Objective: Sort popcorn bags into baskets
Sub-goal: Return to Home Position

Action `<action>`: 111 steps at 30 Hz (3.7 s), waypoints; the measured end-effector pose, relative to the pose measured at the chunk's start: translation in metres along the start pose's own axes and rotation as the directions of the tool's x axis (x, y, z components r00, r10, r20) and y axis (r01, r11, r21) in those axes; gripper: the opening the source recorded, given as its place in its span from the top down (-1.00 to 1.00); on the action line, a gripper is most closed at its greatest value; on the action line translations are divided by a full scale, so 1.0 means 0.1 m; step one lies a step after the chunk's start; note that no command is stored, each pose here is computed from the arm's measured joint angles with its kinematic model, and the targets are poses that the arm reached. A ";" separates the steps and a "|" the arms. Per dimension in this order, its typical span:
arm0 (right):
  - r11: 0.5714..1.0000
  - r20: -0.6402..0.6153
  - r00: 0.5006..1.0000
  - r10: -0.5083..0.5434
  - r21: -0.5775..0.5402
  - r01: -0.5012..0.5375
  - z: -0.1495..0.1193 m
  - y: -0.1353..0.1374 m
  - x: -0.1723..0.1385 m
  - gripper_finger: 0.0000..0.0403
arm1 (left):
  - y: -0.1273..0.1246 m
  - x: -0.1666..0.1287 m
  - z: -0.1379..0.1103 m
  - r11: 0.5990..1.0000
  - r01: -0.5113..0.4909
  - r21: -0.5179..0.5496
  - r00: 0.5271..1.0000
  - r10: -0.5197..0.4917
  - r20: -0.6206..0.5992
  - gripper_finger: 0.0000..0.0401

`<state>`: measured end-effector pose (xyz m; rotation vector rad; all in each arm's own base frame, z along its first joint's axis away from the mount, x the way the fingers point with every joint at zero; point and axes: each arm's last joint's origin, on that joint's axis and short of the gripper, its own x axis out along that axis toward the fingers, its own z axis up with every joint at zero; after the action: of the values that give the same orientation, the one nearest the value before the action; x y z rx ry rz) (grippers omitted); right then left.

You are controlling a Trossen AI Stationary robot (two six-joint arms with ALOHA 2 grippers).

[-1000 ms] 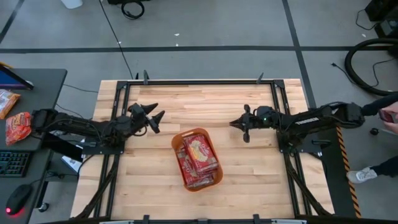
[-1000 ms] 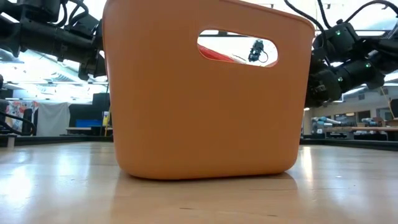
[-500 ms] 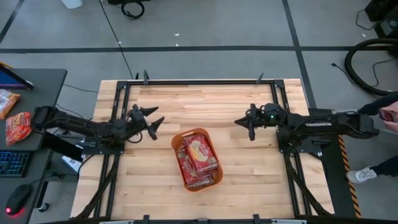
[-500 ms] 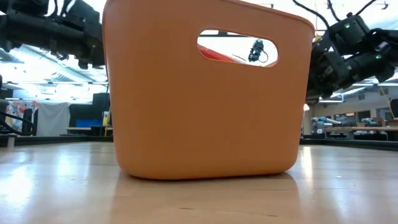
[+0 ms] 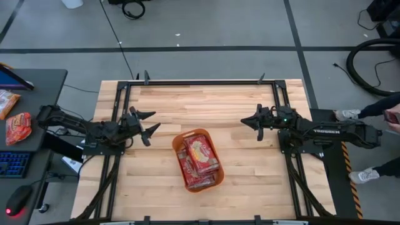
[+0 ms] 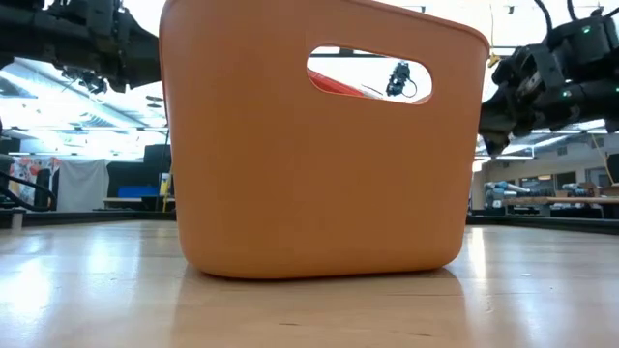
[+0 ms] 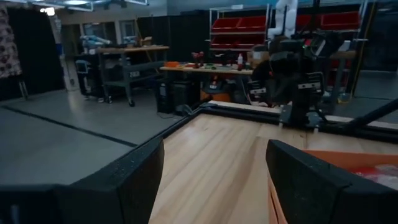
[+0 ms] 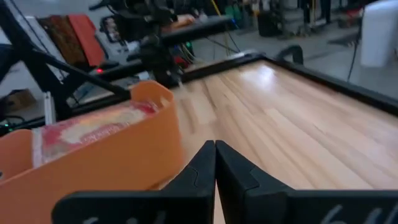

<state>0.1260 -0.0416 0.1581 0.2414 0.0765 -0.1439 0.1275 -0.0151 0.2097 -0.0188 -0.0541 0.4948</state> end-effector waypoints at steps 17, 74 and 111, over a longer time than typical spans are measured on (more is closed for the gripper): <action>0.997 0.205 0.978 0.044 -0.074 -0.030 0.21 0.07 -0.09 0.94 | 0.13 -0.30 0.11 0.993 0.114 0.007 0.991 -0.115 0.069 -0.42; 0.987 0.164 0.976 0.140 -0.099 -0.125 0.19 0.09 -0.09 0.92 | 0.10 -0.39 -0.35 0.933 0.265 -0.245 0.962 -0.272 0.004 -0.42; 0.987 0.164 0.976 0.140 -0.099 -0.125 0.19 0.09 -0.09 0.92 | 0.10 -0.39 -0.35 0.933 0.265 -0.242 0.962 -0.272 0.003 -0.42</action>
<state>0.1197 -0.0363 0.1791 0.1445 -0.1031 -0.0274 0.0910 -0.0251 0.1724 -0.2546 -0.0855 0.2111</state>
